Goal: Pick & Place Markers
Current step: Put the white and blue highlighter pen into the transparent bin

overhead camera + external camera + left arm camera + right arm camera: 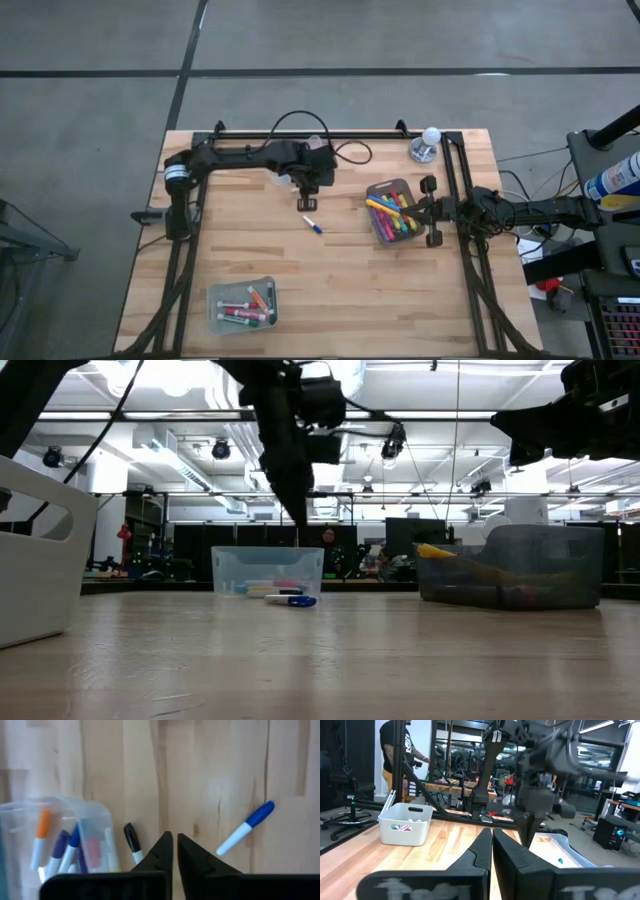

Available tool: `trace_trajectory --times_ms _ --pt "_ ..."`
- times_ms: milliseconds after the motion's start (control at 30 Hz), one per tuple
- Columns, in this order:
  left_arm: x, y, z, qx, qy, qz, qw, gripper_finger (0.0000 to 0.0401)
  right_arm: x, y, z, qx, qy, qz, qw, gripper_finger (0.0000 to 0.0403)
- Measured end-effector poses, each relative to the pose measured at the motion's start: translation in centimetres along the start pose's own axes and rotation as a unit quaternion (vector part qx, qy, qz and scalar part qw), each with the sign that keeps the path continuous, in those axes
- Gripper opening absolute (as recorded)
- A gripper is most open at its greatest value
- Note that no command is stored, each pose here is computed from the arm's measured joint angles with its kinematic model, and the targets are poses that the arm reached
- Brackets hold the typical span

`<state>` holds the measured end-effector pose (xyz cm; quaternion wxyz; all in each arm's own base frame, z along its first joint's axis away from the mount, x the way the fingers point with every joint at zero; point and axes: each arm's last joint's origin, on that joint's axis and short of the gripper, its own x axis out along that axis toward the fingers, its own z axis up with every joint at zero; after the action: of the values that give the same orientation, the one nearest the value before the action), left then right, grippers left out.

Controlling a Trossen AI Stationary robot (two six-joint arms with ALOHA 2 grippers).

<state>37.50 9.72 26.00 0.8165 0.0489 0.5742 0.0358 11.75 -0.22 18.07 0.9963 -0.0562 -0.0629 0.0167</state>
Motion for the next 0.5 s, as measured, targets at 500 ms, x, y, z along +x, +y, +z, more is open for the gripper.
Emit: trace_trajectory --times_ms 500 --pt "6.5 -4.7 -3.8 0.115 0.034 -0.032 0.992 0.0108 0.0 0.0 0.0 -0.001 0.000 0.000 1.000 0.0008"
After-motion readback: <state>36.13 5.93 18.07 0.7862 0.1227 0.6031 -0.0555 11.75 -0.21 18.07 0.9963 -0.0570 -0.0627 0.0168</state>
